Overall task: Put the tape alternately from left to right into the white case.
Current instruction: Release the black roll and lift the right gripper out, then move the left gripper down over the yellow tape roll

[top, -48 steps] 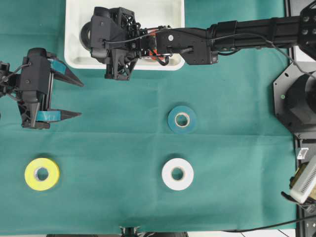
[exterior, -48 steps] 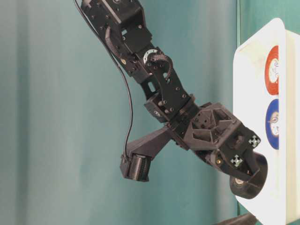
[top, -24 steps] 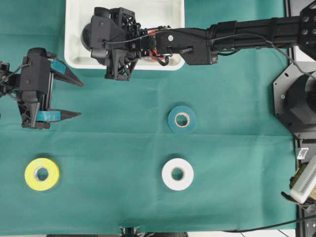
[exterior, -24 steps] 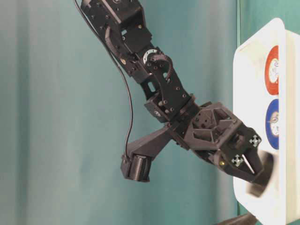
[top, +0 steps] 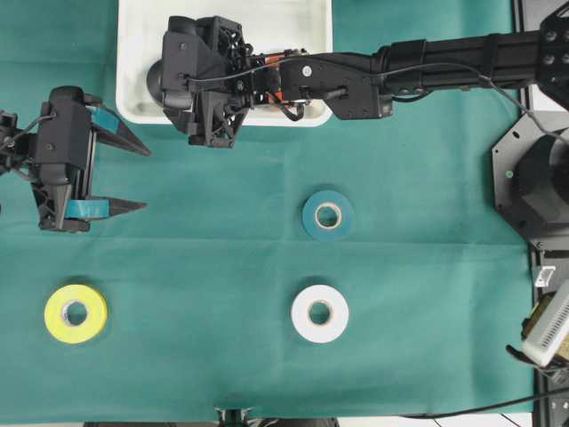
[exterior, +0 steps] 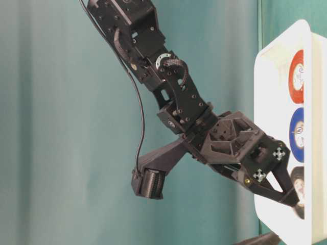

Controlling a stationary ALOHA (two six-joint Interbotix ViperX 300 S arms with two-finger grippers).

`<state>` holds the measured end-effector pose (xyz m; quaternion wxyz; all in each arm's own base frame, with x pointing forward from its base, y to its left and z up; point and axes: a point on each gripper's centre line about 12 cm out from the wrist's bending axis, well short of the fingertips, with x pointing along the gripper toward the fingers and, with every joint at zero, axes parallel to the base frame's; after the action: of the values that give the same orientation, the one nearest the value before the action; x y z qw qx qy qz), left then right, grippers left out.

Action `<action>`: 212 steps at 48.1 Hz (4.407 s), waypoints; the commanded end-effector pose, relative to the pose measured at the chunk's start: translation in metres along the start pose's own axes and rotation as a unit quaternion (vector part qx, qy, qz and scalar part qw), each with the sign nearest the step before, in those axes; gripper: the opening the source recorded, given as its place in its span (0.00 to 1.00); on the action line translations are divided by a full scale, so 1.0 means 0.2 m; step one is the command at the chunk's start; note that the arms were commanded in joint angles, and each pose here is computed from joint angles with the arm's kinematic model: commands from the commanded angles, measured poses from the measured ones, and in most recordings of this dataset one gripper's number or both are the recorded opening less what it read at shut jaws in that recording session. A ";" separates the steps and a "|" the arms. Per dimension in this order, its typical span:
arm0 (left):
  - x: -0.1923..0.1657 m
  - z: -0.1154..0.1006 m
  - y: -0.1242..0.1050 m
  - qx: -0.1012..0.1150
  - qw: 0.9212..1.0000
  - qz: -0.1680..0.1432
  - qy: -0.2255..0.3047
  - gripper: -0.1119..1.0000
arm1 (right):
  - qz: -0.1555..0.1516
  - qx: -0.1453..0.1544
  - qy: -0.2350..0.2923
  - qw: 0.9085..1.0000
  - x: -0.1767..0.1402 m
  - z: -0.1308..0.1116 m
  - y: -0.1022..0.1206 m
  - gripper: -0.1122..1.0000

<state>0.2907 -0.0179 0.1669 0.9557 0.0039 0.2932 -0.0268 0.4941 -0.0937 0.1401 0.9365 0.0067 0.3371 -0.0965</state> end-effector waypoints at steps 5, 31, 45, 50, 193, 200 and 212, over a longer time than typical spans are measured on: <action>0.00 0.04 0.00 -0.003 1.000 0.001 -0.015 0.98 | 0.002 -0.001 -0.018 1.000 -0.04 0.07 0.01 0.87; -0.01 0.03 0.00 -0.003 1.000 0.001 -0.013 0.98 | 0.018 -0.021 -0.014 1.000 -0.26 0.04 0.12 0.87; -0.01 0.02 0.00 -0.002 1.000 0.001 -0.012 0.98 | 0.043 -0.034 -0.019 0.998 -0.36 -0.03 0.22 0.87; -0.01 0.02 0.00 -0.003 1.000 0.001 -0.012 0.98 | 0.049 -0.037 -0.018 0.998 -0.39 -0.06 0.24 0.86; -0.16 -0.29 -0.54 0.126 0.976 -0.172 0.044 0.93 | 0.105 -0.041 -0.052 0.992 -0.66 -0.32 0.31 0.86; -0.10 -0.35 -0.55 0.132 0.974 -0.169 0.069 0.93 | 0.105 -0.041 -0.049 0.992 -0.66 -0.32 0.31 0.86; -0.02 -0.39 -0.57 0.136 0.972 -0.165 0.098 0.93 | 0.104 -0.040 -0.048 0.993 -0.66 -0.32 0.31 0.86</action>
<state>0.2318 -0.1248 0.1012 0.8914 0.0905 0.3857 -0.2203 0.3641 -0.0051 0.1605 0.9518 -0.0015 0.3064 0.0143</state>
